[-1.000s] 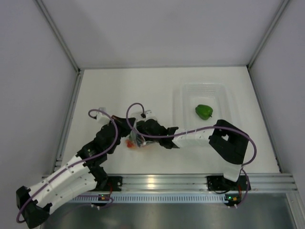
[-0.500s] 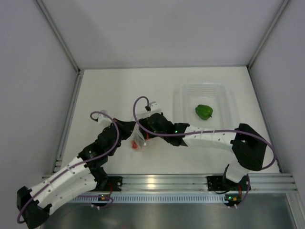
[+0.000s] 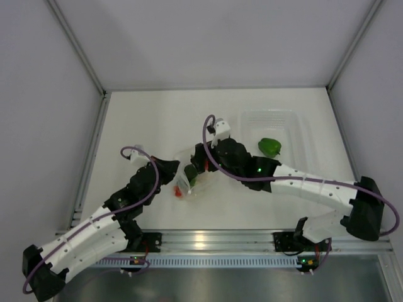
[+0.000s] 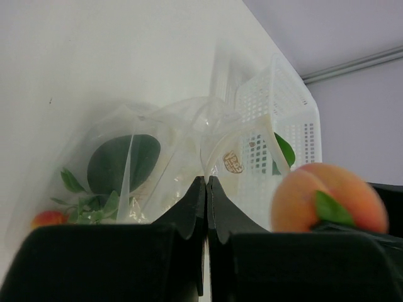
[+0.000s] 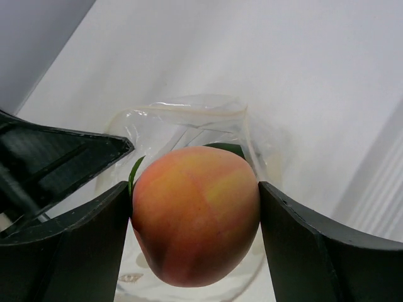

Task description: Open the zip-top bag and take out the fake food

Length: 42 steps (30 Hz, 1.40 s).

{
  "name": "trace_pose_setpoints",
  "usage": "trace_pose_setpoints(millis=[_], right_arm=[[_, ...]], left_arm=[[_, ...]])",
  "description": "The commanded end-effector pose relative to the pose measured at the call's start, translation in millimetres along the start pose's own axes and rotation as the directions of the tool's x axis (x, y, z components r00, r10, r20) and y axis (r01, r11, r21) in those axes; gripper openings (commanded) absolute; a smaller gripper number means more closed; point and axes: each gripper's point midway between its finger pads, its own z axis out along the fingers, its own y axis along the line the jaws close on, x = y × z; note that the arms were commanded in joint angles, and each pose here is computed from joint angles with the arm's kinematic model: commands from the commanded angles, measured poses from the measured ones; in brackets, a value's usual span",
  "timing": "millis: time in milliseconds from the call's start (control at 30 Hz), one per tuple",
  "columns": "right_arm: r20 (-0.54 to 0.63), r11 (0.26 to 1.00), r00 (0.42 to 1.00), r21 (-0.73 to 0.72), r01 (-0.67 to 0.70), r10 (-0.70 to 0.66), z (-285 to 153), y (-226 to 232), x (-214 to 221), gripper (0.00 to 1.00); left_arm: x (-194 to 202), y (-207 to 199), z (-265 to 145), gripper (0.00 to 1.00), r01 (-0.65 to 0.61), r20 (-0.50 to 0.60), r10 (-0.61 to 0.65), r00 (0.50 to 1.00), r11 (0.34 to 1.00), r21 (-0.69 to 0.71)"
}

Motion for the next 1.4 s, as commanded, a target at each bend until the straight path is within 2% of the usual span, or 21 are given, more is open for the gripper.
trace_pose_setpoints(millis=[0, 200, 267, 433, 633, 767, 833, 967, 1000, 1100, 1267, 1367], right_arm=[[0.18, 1.0, 0.983, 0.006, -0.024, 0.022, -48.0, -11.8, -73.8, 0.38], [0.231, 0.983, 0.972, 0.164, -0.08, 0.041, -80.1, -93.3, -90.6, 0.38], [0.23, 0.957, 0.972, 0.27, -0.102, 0.039, -85.3, -136.7, -90.1, 0.38], [0.174, 0.837, 0.979, 0.515, -0.185, 0.109, -100.6, -242.7, -48.1, 0.39], [0.059, 0.7, 0.967, 0.679, -0.221, 0.248, -90.4, -329.2, 16.5, 0.4], [0.053, 0.662, 0.959, 0.713, -0.232, 0.278, -84.6, -349.4, 19.1, 0.45], [0.057, 0.659, 0.957, 0.713, -0.238, 0.284, -77.9, -353.4, 11.2, 0.51], [0.031, 0.661, 0.958, 0.718, -0.22, 0.285, -70.6, -356.9, 1.7, 0.69], [0.028, 0.664, 0.959, 0.716, -0.215, 0.281, -70.2, -356.3, 0.1, 0.81], [0.028, 0.68, 0.961, 0.7, -0.216, 0.277, -69.5, -352.8, -5.2, 0.98], [0.068, 0.717, 0.966, 0.657, -0.232, 0.25, -78.1, -336.3, -20.7, 0.99], [0.117, 0.772, 0.967, 0.584, -0.25, 0.225, -83.2, -315.8, -32.9, 1.0]], left_arm=[[-3.0, 3.7, 2.9, 0.0, -0.031, 0.018, 0.031, 0.999, 0.999, -0.026], [-4.6, 1.2, 3.9, 0.0, -0.054, 0.014, 0.054, 0.998, 0.998, -0.036], [-6.3, -0.8, 3.8, 0.0, -0.053, 0.019, 0.053, 0.998, 0.998, -0.032], [-9.4, -1.2, 1.9, 0.0, -0.065, 0.022, 0.066, 0.998, 0.997, -0.042], [-11.6, -6.9, -0.4, 0.0, -0.083, 0.013, 0.084, 0.996, 0.996, -0.036], [-11.2, -9.1, -1.1, 0.0, -0.105, 0.0, 0.105, 0.994, 0.994, -0.036], [-10.3, -9.0, -1.1, 0.0, -0.112, -0.007, 0.112, 0.994, 0.993, -0.038], [-9.7, -5.1, -2.1, 0.0, -0.137, -0.014, 0.137, 0.991, 0.989, -0.05], [-9.5, -4.7, -1.9, 0.0, -0.142, -0.015, 0.142, 0.99, 0.989, -0.051], [-9.4, -7.5, -1.5, 0.0, -0.153, -0.02, 0.152, 0.988, 0.987, -0.044], [-5.0, -13.3, 2.9, 0.0, -0.174, -0.048, 0.172, 0.984, 0.984, -0.043], [-6.1, -20.8, 2.8, 0.0, -0.171, -0.053, 0.169, 0.984, 0.985, -0.029]])
